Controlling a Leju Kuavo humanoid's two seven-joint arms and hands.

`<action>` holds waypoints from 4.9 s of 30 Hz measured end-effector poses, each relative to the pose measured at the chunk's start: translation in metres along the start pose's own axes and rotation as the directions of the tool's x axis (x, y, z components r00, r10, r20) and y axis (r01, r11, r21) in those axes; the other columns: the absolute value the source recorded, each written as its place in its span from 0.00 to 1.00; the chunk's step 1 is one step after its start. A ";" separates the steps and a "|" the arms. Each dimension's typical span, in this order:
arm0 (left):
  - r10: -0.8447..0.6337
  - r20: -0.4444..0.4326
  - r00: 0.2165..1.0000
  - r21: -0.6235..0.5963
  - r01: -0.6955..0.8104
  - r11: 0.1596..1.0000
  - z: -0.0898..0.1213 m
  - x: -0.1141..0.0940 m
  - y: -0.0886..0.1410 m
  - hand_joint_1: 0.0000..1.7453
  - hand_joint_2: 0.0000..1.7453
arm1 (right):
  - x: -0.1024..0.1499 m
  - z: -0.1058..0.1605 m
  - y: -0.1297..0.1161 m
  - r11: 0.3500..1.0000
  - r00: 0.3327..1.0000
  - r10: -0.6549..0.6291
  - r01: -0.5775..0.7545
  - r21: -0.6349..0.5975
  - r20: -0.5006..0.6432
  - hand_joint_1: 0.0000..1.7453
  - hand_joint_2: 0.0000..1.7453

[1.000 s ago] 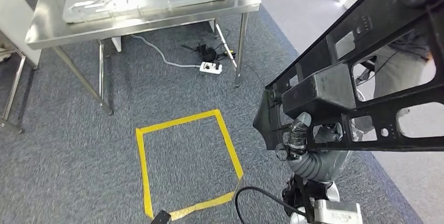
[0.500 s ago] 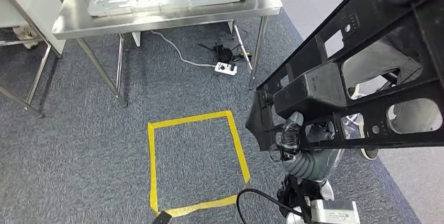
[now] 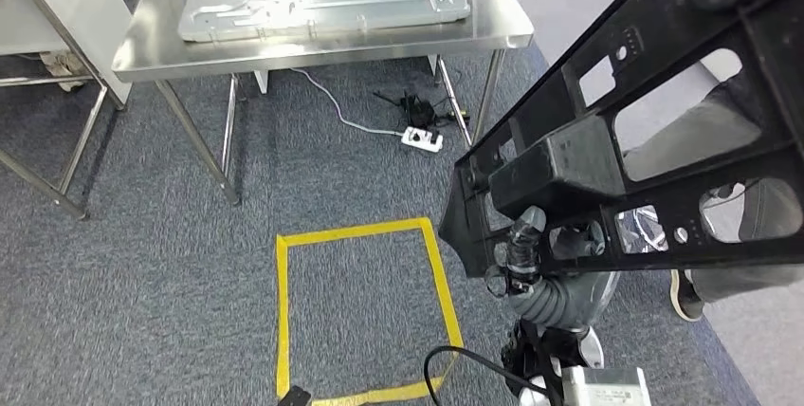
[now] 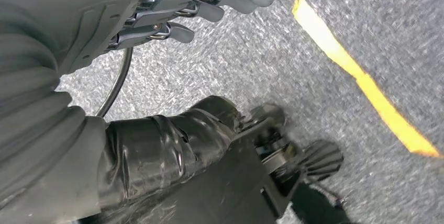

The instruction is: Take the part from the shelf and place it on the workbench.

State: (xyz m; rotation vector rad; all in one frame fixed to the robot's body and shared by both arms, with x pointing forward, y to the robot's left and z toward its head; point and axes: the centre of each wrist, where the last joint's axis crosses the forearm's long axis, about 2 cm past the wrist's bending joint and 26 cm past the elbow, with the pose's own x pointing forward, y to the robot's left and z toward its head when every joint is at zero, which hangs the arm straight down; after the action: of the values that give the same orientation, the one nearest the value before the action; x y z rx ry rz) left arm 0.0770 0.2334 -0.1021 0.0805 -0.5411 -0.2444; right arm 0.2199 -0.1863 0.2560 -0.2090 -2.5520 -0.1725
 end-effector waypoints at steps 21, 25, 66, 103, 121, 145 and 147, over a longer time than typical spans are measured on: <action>-0.001 -0.011 1.000 0.007 0.001 1.000 0.001 -0.003 0.001 0.00 1.00 | -0.002 -0.003 0.002 1.000 1.000 -0.010 0.010 0.009 0.021 1.00 1.00; -0.001 -0.010 1.000 0.007 0.001 1.000 0.001 -0.002 0.001 0.00 1.00 | -0.002 -0.003 0.002 1.000 1.000 -0.009 0.009 0.010 0.020 1.00 1.00; 0.010 -0.014 1.000 0.015 -0.009 1.000 0.000 -0.002 0.003 0.00 1.00 | -0.008 0.002 0.002 0.999 1.000 -0.008 0.009 0.033 -0.024 1.00 1.00; 0.016 -0.006 1.000 0.023 -0.016 1.000 -0.001 0.002 0.003 0.00 1.00 | -0.010 -0.001 0.002 0.998 0.999 -0.038 0.039 0.038 -0.019 1.00 1.00; 0.033 -0.010 0.999 0.035 -0.032 0.999 0.000 -0.002 0.005 0.00 1.00 | -0.011 0.001 0.005 0.997 0.998 -0.055 0.056 0.051 -0.028 1.00 1.00; 0.028 -0.012 1.000 0.042 -0.027 0.999 0.001 -0.004 0.005 0.00 1.00 | -0.012 0.000 0.007 0.997 0.998 -0.059 0.059 0.056 -0.012 1.00 1.00; 0.028 -0.009 1.000 0.044 -0.027 0.999 0.000 -0.003 0.005 0.00 1.00 | -0.012 -0.001 0.007 0.997 0.998 -0.059 0.059 0.056 -0.009 1.00 1.00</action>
State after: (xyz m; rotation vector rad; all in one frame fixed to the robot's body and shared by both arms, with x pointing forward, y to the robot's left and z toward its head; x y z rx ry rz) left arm 0.0752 0.2392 -0.1030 0.1163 -0.5378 -0.2054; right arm 0.2316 -0.1807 0.2509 -0.1109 -2.5531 -0.1237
